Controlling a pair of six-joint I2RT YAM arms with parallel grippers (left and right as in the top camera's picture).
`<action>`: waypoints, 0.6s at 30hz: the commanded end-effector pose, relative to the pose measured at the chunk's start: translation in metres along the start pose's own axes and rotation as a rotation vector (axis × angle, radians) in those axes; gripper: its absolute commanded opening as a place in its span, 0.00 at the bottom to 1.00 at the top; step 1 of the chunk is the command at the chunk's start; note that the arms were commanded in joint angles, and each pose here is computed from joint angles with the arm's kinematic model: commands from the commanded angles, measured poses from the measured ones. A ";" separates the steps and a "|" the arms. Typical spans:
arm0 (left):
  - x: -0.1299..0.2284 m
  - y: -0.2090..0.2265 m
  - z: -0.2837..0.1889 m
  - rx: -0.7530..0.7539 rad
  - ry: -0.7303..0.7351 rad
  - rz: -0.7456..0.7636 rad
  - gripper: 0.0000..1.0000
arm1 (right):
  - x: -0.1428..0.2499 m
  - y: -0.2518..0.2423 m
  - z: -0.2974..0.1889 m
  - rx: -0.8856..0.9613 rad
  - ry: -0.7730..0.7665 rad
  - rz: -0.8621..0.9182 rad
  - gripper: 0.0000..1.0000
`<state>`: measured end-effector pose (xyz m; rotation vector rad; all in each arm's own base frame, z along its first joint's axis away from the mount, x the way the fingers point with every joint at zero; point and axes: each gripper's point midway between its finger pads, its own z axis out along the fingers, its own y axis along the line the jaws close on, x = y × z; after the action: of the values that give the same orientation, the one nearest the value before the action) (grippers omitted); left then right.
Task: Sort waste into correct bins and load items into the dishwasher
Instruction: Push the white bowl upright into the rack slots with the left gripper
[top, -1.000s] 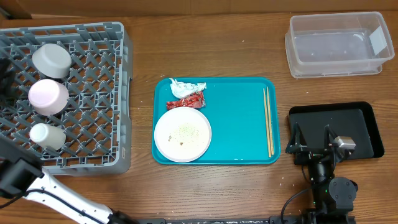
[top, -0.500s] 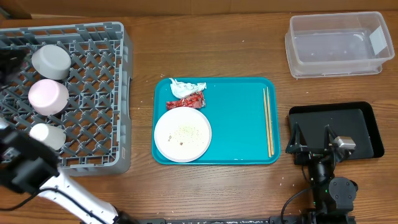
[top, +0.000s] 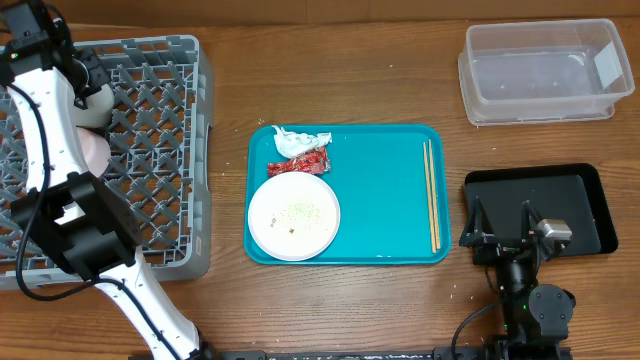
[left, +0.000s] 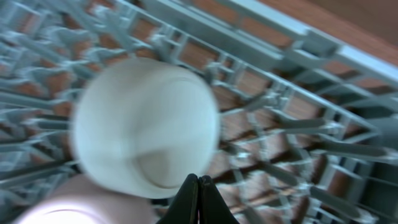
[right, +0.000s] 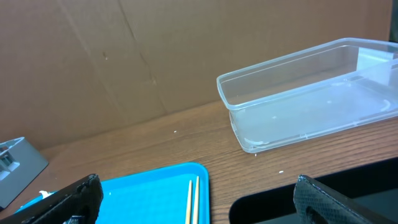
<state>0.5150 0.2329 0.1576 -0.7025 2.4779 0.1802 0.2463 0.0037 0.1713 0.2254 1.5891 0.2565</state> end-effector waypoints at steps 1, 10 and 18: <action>-0.003 0.031 0.005 -0.166 -0.011 0.043 0.04 | 0.001 -0.003 0.000 0.011 -0.007 -0.004 1.00; 0.004 0.053 0.024 -0.189 0.020 0.025 0.04 | 0.001 -0.003 0.000 0.011 -0.007 -0.004 1.00; 0.002 0.078 0.020 -0.192 0.016 -0.081 0.04 | 0.001 -0.003 0.000 0.011 -0.007 -0.004 1.00</action>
<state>0.4873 0.2913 0.1318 -0.8172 2.5051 0.3928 0.2463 0.0038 0.1716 0.2247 1.5881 0.2571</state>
